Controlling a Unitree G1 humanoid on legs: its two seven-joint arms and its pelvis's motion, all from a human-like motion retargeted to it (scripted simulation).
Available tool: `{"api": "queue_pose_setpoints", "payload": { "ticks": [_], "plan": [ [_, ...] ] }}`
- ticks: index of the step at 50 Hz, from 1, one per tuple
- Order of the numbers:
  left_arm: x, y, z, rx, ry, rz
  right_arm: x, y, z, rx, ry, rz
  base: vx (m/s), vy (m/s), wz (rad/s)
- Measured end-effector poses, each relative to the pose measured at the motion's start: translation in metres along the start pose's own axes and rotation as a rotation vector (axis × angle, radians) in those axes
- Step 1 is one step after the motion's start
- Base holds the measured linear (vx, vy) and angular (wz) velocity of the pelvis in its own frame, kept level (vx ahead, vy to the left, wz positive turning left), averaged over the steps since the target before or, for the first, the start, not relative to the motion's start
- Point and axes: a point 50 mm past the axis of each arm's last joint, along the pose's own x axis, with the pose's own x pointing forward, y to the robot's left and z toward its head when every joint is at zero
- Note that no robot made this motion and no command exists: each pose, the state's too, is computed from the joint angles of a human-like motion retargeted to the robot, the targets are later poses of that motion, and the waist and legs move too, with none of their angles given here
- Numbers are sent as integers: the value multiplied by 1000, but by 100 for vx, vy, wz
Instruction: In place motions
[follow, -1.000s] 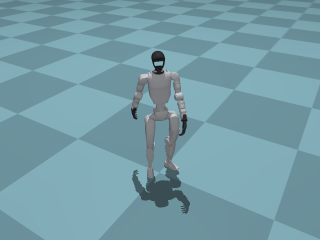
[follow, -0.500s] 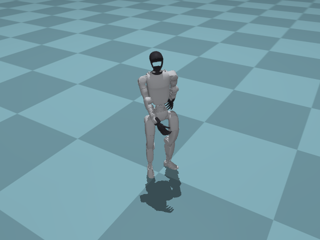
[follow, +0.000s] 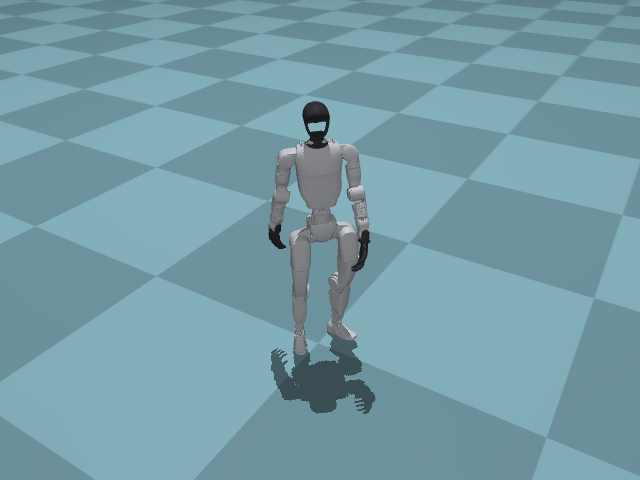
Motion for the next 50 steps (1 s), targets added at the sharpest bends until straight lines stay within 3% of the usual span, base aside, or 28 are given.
{"api": "queue_pose_setpoints", "payload": {
  "ticks": [7, 14, 18, 23, 30, 35, 42, 50],
  "plan": [
    [-6, -4, 73, 59, -261, 1, 1, 3, -66, 195, 142, -53, -1, 0, -17],
    [0, -2, 26, 109, -101, 13, 2, 3, -46, 212, 114, -42, -1, 1, 14],
    [-4, 3, -48, 117, 159, 35, -1, -4, 6, 128, -4, -27, 0, 2, 26],
    [-42, 12, -162, 24, 527, 105, -31, -29, 115, -14, -298, -43, 0, 0, 0],
    [-140, -4, -300, -289, 904, 210, -137, -34, 271, -248, -856, -111, 0, 0, 0],
    [-193, -23, -345, -517, 1029, 316, -207, -26, 322, -346, -1135, -175, 0, 0, 0],
    [-180, -22, -337, -641, 958, 389, -213, -25, 325, -393, -1168, -227, 0, 0, 0],
    [-84, 8, -233, -353, 684, 241, -100, -25, 236, -293, -758, -110, 0, 0, 0]
  ]
}}
